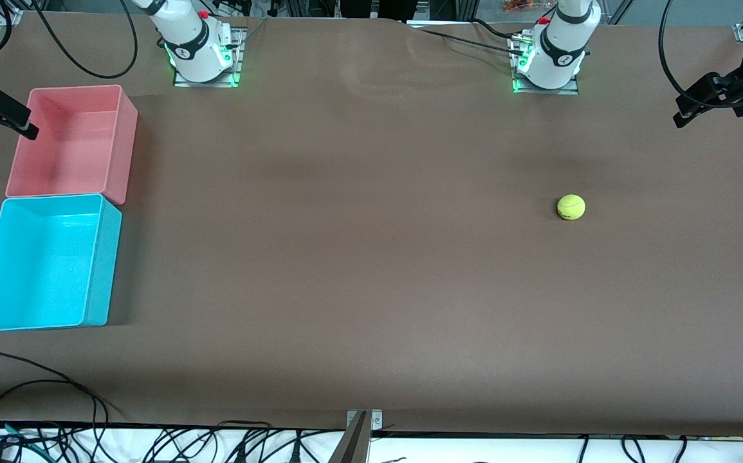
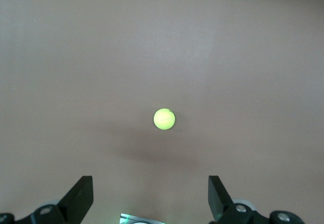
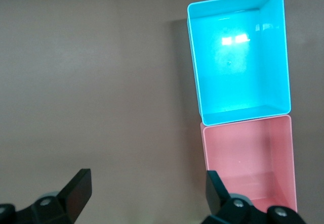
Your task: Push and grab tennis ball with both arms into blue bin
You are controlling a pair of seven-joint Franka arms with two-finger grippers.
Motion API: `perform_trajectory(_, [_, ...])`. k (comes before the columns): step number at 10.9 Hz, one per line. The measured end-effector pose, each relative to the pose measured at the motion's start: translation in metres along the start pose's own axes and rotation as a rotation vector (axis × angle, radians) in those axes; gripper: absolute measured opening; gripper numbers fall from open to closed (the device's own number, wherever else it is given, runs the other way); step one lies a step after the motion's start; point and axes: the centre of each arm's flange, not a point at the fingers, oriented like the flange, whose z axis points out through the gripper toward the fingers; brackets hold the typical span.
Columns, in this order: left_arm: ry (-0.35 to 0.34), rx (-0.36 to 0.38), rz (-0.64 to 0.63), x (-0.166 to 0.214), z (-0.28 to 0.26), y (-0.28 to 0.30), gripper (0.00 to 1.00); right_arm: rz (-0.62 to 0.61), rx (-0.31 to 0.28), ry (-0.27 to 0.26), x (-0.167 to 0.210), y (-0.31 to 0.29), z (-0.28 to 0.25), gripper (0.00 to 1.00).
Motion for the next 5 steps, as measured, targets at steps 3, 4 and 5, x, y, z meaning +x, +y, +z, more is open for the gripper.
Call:
perform_trajectory(3, [-0.002, 0.001, 0.002, -0.0004, 0.0002, 0.0009, 1.00, 0.000, 0.000, 0.000, 0.0000, -0.0001, 0.0001, 1.00])
perform_trajectory(4, [-0.005, 0.002, 0.003, -0.0009, 0.0005, 0.0012, 1.00, 0.000, 0.000, 0.000, 0.0000, -0.0001, 0.0001, 1.00])
perform_trajectory(5, [-0.008, 0.002, 0.003, -0.0012, 0.0007, 0.0014, 1.00, -0.001, 0.000, -0.001, 0.0001, -0.0003, 0.0002, 1.00])
